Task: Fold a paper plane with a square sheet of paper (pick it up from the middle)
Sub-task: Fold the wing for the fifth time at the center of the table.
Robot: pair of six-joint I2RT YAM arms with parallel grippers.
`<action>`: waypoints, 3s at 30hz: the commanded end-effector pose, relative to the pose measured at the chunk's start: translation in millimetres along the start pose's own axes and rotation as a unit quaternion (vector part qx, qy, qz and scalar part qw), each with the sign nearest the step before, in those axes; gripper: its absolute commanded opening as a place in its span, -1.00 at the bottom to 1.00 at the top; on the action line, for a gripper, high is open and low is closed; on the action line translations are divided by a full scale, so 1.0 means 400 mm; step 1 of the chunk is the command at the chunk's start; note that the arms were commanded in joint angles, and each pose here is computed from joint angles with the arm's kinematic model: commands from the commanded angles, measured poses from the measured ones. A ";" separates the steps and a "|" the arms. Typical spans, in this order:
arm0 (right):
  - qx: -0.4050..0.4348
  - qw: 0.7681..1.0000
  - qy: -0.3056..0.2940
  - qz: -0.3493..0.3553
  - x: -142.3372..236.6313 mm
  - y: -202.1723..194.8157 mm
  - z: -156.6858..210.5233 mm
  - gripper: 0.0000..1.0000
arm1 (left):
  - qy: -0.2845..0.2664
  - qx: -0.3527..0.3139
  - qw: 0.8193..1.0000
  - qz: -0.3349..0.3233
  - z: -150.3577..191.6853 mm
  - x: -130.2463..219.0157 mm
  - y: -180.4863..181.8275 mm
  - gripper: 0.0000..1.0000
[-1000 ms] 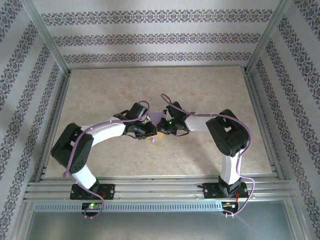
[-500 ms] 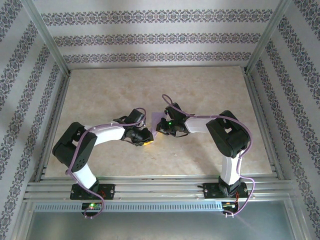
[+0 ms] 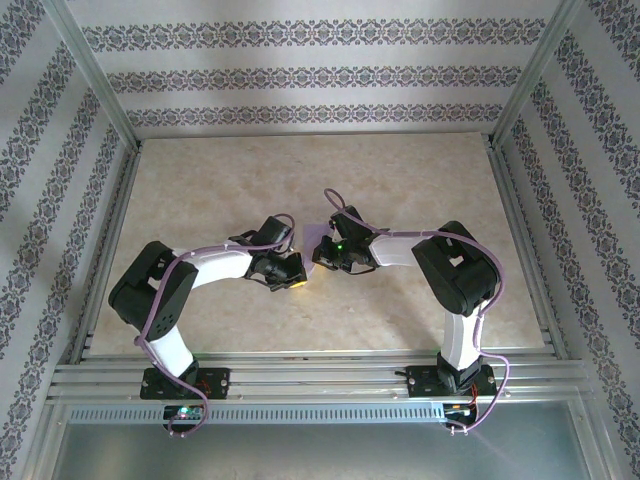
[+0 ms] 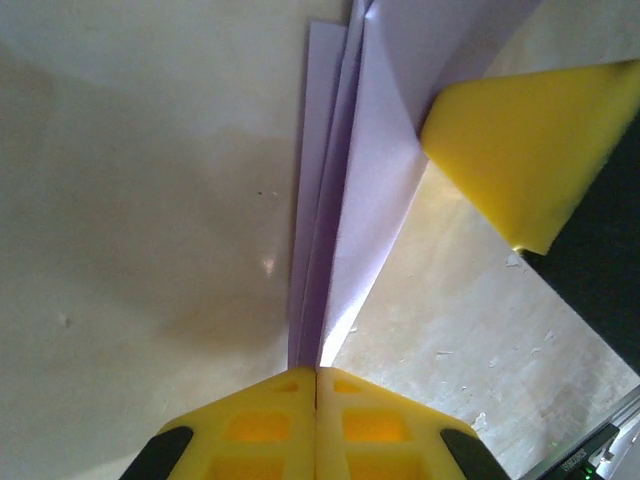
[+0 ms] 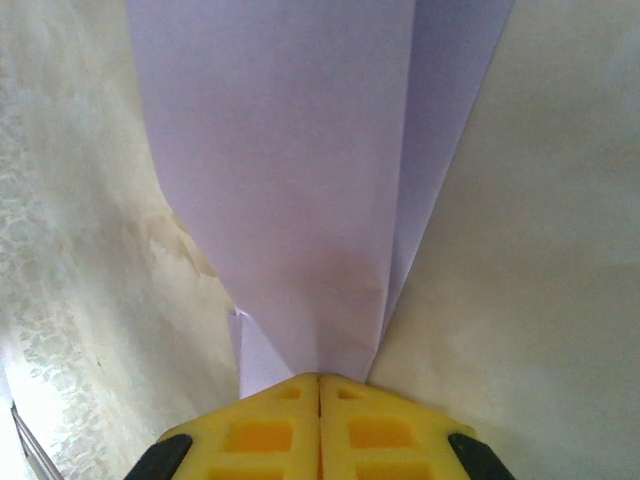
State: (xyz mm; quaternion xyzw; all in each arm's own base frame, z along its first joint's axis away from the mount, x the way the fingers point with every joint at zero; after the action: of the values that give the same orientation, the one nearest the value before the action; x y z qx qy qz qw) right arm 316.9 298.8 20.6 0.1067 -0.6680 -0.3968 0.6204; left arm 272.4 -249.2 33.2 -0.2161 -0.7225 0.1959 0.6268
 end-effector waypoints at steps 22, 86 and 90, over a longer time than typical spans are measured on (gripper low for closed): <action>-0.048 0.992 0.002 0.113 -0.036 -0.181 0.030 -0.85 | -0.025 -0.036 0.998 0.034 -0.071 0.027 -0.055 -0.80; -0.072 0.990 0.010 0.124 -0.048 -0.214 0.034 -0.86 | 0.024 0.016 1.000 -0.008 0.048 -0.034 0.033 -0.82; -0.073 0.990 0.010 0.124 -0.049 -0.213 0.034 -0.86 | 0.020 0.009 1.000 0.002 0.039 -0.028 0.015 -0.82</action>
State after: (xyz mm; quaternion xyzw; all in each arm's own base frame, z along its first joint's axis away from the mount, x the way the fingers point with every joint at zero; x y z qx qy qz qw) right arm 319.6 302.3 19.6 0.1054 -0.6596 -0.4167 0.6166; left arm 264.4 -253.3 26.7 -0.2243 -0.7128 0.2128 0.6295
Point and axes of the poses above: each hand's point on the last joint's axis, 136 mm out from that joint toward the fingers, its own x axis back along the fingers, its own y axis along the line the jaws close on, z = x × y, the point moved 1 cm from there along x, back along the fingers, and after that the axes turned 15 degrees about -x, right-handed, at the moved point
